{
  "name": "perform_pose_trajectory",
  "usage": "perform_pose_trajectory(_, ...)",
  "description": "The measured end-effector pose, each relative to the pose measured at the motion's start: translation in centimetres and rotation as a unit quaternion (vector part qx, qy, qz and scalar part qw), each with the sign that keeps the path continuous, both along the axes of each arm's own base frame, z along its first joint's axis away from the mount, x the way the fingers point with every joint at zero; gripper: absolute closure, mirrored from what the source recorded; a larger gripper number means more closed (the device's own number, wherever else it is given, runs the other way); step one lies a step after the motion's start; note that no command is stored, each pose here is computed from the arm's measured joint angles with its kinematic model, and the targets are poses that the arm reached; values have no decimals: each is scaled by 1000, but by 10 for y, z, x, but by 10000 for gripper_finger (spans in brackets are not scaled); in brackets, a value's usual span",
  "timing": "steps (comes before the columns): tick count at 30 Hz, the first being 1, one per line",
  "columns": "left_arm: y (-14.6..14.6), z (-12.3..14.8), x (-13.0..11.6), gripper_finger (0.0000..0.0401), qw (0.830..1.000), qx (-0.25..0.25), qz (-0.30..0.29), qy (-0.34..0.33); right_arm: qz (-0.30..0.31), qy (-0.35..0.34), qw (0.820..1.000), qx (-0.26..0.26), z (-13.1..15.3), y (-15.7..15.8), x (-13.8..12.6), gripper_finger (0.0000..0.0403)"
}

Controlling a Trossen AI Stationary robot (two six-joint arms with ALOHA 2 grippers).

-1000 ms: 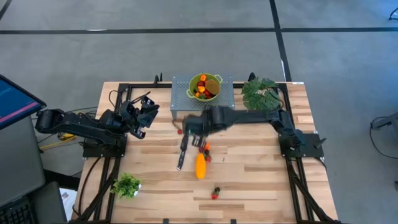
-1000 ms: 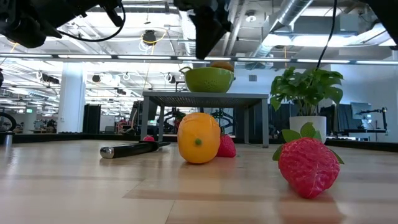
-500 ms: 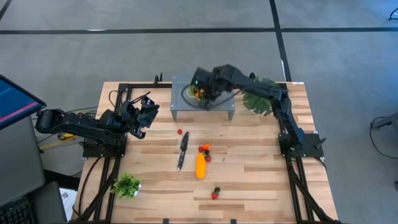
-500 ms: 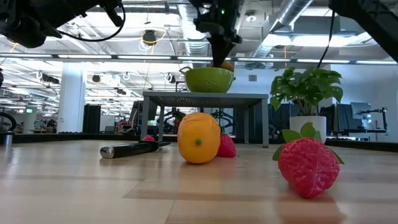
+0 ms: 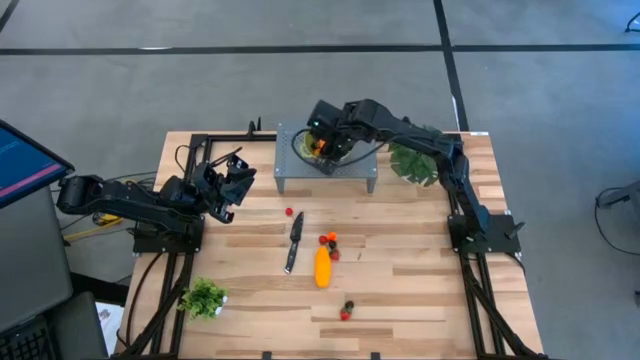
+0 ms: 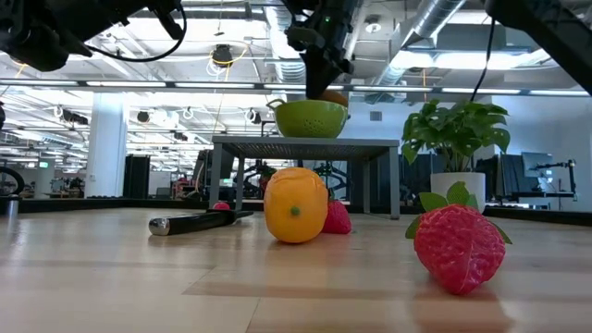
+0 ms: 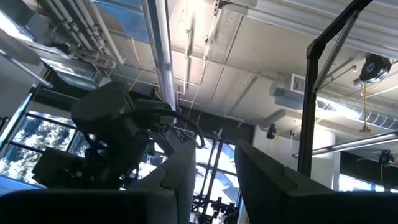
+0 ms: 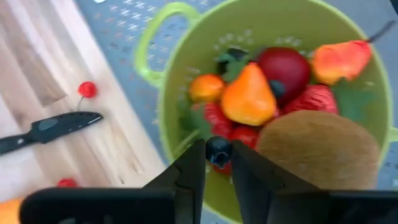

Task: Pick & Place Fruit
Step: Put the blueberry into the green strainer bowl on the shelf, then put the red cherry into the green strainer bowl on the shelf

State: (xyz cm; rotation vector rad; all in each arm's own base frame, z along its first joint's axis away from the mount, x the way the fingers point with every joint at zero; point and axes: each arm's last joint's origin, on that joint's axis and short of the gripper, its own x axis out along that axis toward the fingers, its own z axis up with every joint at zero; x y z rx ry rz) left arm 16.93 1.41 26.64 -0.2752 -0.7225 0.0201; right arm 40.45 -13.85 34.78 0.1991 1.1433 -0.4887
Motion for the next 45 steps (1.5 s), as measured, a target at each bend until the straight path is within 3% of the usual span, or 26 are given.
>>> perform_pose_trajectory(4, 0, 0, 0, 295, 1000, 1, -1, 0, 19, 3, 1000, -4, 0, 6, 2, 321)
perform_pose_trajectory(16, 0, 0, 0, 295, 1000, 0, 0, 0, -1, 17, 1000, -11, 0, -1, -4, 247)
perform_pose_trajectory(20, 0, 0, 0, 295, 1000, 0, 0, 0, 4, 39, 999, -2, 2, 5, -9, 241)
perform_pose_trajectory(25, 0, 0, 0, 295, 1000, -1, 1, 0, 29, 14, 999, -10, 24, 29, -18, 267)
perform_pose_trajectory(31, 0, 0, 0, 295, 1000, -1, 1, 0, 105, -64, 991, -44, 68, 74, -35, 327)
perform_pose_trajectory(39, 0, 0, 0, 295, 1000, -1, 1, 0, 188, -170, 966, -57, 123, 141, -78, 395)
perform_pose_trajectory(45, 0, 0, 0, 295, 1000, -1, 1, 0, 221, -226, 942, -110, 147, 189, -110, 393)
